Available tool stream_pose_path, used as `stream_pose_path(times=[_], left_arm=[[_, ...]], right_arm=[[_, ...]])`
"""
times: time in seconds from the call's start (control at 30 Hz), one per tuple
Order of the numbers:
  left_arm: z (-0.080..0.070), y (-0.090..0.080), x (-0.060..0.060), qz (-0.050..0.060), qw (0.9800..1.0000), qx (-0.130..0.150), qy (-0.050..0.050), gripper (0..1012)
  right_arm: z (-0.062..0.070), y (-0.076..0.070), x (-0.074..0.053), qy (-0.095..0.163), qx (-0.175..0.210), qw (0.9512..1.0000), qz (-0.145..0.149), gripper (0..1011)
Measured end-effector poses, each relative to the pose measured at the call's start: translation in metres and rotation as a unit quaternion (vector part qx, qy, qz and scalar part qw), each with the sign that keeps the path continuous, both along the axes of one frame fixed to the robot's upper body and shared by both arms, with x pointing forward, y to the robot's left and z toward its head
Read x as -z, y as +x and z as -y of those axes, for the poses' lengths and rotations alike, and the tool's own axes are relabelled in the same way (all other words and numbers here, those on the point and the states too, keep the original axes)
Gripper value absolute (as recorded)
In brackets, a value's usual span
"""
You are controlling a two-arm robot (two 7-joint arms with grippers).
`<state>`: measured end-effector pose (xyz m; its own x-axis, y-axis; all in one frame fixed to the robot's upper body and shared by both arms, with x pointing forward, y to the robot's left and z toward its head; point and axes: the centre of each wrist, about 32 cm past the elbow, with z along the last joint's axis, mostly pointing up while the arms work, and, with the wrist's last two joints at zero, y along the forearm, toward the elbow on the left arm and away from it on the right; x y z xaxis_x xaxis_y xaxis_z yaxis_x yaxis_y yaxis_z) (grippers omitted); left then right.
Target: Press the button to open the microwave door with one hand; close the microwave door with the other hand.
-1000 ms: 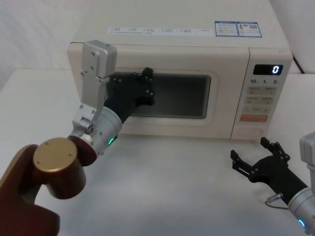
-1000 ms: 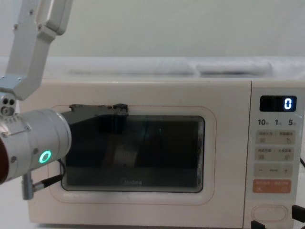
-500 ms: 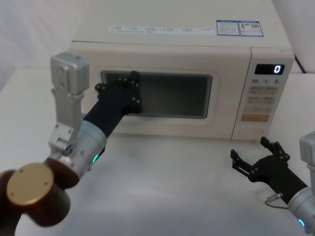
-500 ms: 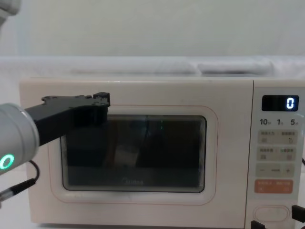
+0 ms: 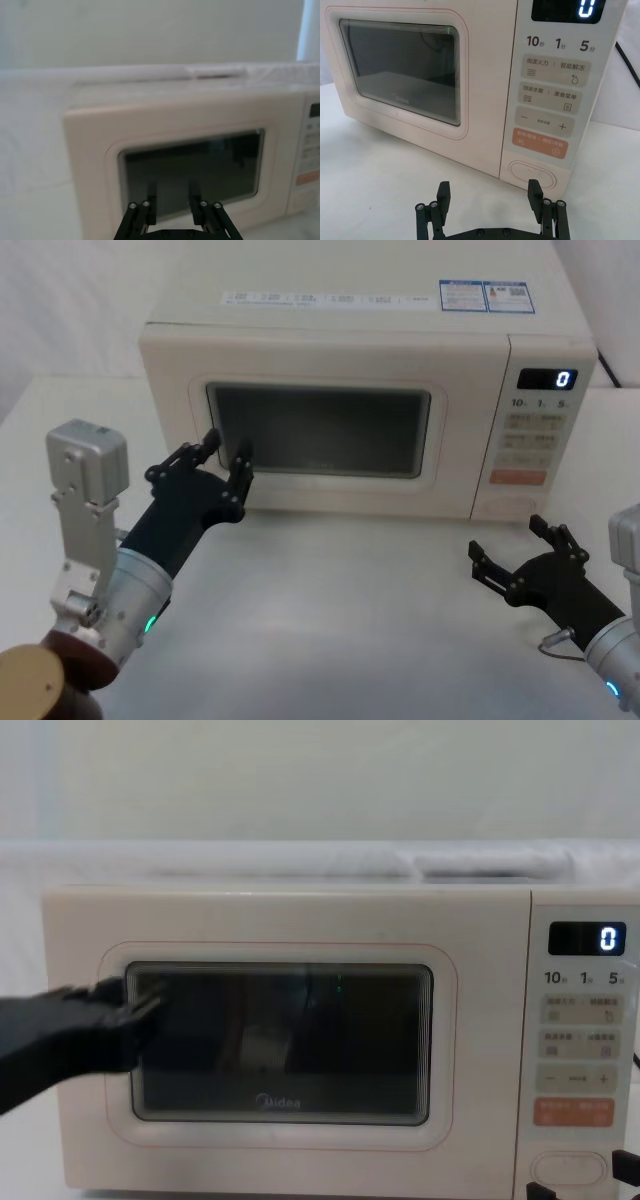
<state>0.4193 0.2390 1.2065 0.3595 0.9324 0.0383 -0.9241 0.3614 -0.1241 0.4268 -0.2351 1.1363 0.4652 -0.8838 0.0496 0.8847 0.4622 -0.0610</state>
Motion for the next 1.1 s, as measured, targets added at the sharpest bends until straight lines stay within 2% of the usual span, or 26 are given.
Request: stream_pose_path(times=[0.07,0.2,0.23,0.3,0.43,0.5,0.57,0.7,1.1], left_arm=[[-0.005,-0.004,0.007,-0.007,0.9999,-0.008,0.000,426],[-0.016,-0.011,0.021,-0.023,0.9994,-0.026,-0.002,572],[-0.016,-0.011,0.021,-0.023,0.9994,-0.026,-0.002,572],[-0.021,-0.015,0.029,-0.032,0.9989,-0.035,-0.004,683],[-0.025,-0.017,0.038,-0.042,0.9982,-0.043,-0.005,771],[-0.027,-0.019,0.046,-0.053,0.9973,-0.051,-0.005,870],[-0.028,-0.019,0.050,-0.059,0.9968,-0.054,-0.005,899],[-0.028,-0.019,0.049,-0.057,0.9970,-0.053,-0.005,997],[-0.027,-0.018,0.046,-0.052,0.9974,-0.050,-0.005,1001]], right_arm=[[0.000,0.000,0.000,0.000,0.000,1.0000,0.000,1002],[0.000,0.000,0.000,0.000,0.000,1.0000,0.000,1002],[0.000,0.000,0.000,0.000,0.000,1.0000,0.000,1001],[0.000,0.000,0.000,0.000,0.000,1.0000,0.000,1002],[0.000,0.000,0.000,0.000,0.000,1.0000,0.000,1002],[0.000,0.000,0.000,0.000,0.000,1.0000,0.000,1002],[0.000,0.000,0.000,0.000,0.000,1.0000,0.000,1001],[0.000,0.000,0.000,0.000,0.000,1.0000,0.000,1001],[0.000,0.000,0.000,0.000,0.000,1.0000,0.000,1001]])
